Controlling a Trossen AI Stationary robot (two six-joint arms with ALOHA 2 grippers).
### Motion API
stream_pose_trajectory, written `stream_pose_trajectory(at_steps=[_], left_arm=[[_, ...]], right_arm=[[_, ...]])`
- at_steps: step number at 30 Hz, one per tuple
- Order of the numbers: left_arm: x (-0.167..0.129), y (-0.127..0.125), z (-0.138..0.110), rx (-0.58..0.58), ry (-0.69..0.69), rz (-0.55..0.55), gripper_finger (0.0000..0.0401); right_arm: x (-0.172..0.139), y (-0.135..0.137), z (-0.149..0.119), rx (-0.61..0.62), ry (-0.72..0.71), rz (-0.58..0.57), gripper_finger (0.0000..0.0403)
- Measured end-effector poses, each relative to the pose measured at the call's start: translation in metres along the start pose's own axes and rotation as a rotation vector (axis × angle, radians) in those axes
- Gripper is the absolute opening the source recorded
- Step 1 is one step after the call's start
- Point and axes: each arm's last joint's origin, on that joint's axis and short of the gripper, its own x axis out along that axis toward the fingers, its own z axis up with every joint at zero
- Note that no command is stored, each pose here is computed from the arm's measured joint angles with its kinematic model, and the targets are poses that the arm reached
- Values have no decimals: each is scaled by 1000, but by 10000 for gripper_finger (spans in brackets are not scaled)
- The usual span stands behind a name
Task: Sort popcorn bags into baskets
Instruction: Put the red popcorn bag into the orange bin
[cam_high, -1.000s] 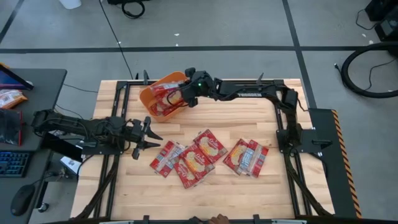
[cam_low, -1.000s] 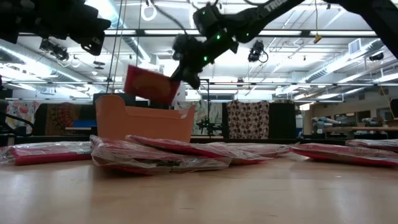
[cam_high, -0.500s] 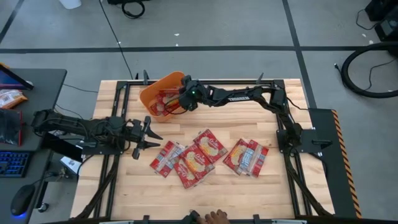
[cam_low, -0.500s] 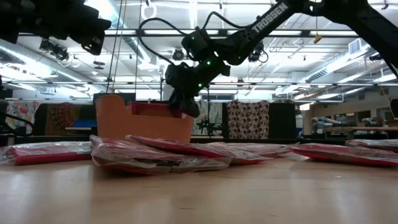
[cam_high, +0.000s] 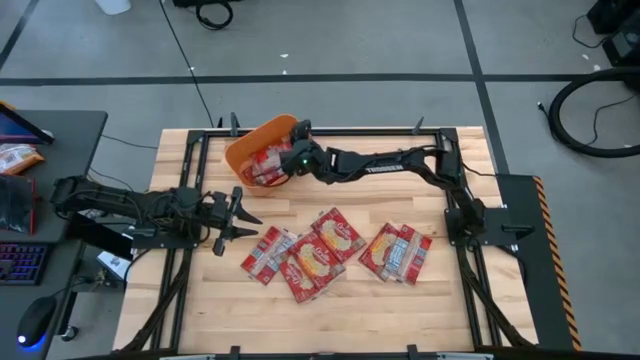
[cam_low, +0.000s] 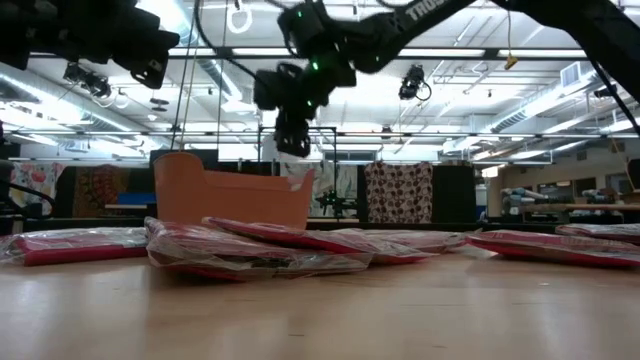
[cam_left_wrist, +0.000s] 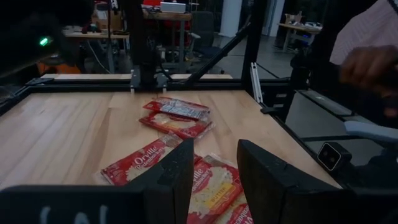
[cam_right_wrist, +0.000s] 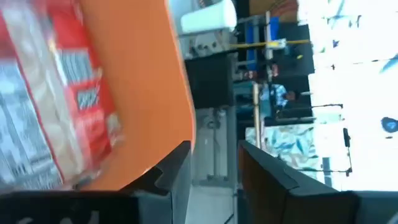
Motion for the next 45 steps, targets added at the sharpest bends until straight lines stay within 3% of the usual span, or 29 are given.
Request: stream_pose_trajectory(at_steps=[8, 23, 29, 38, 45], left_arm=[[0, 0, -1, -2, 10, 1, 128], [0, 2, -5, -6, 50, 54, 128], [0, 3, -5, -9, 48, 82, 128], [0, 3, -5, -27, 50, 83, 128], [0, 3, -6, -34, 58, 84, 128]], right_arm=[[-37, 19, 29, 33, -20, 140, 137], [-112, 79, 42, 189, 90, 558, 137], [-138, 93, 49, 251, 108, 657, 137], [-175, 106, 26, 244, 433, 748, 139], [-217, 108, 12, 199, 635, 707, 139]])
